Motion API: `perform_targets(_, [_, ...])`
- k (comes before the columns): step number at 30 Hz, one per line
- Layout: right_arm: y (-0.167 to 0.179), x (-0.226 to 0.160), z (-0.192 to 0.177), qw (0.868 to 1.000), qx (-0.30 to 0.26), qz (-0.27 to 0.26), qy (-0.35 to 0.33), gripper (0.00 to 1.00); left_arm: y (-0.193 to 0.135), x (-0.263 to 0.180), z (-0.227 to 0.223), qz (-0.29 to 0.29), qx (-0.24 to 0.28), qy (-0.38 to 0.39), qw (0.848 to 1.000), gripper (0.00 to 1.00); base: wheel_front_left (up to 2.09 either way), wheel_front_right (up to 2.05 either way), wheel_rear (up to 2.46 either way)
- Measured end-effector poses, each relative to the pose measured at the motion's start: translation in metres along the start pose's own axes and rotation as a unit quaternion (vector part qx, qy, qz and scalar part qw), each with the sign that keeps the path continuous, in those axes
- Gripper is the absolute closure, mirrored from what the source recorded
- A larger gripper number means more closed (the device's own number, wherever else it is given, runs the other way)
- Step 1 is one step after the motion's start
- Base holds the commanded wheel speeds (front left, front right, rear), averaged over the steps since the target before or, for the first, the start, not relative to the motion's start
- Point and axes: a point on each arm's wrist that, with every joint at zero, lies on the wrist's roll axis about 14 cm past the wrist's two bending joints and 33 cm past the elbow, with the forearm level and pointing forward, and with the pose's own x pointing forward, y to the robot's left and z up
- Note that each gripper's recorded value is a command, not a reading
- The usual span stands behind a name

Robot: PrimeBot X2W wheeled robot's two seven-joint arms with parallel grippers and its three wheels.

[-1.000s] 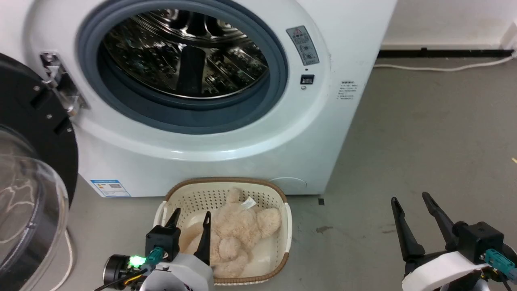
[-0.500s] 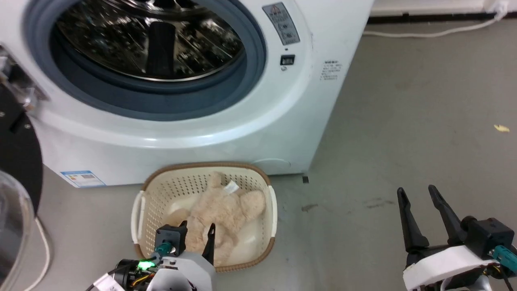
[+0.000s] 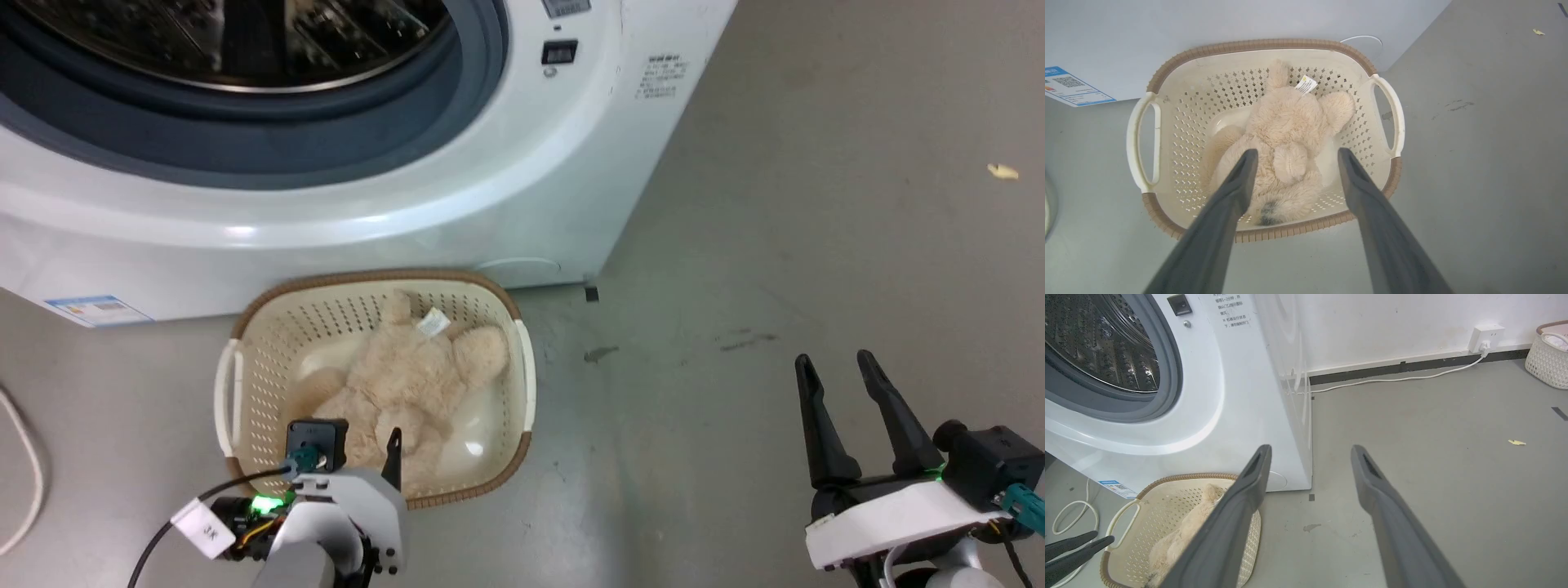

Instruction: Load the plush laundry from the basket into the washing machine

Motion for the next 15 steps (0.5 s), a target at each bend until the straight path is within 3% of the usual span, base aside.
perform_targets(11, [-0.001,0.012,-0.021,1.000,0.010,-0.002,0.024,0.00,0.001,0.037,-0.024,-0.005,-0.024,0.050,0.998,0.00,0.00,0.00,0.00])
perform_targets(15, [0.001,0.016,-0.027,0.999,0.012,-0.001,0.030,0.00,0.005,0.052,-0.031,-0.006,-0.009,0.069,0.998,0.00,0.00,0.00,0.00])
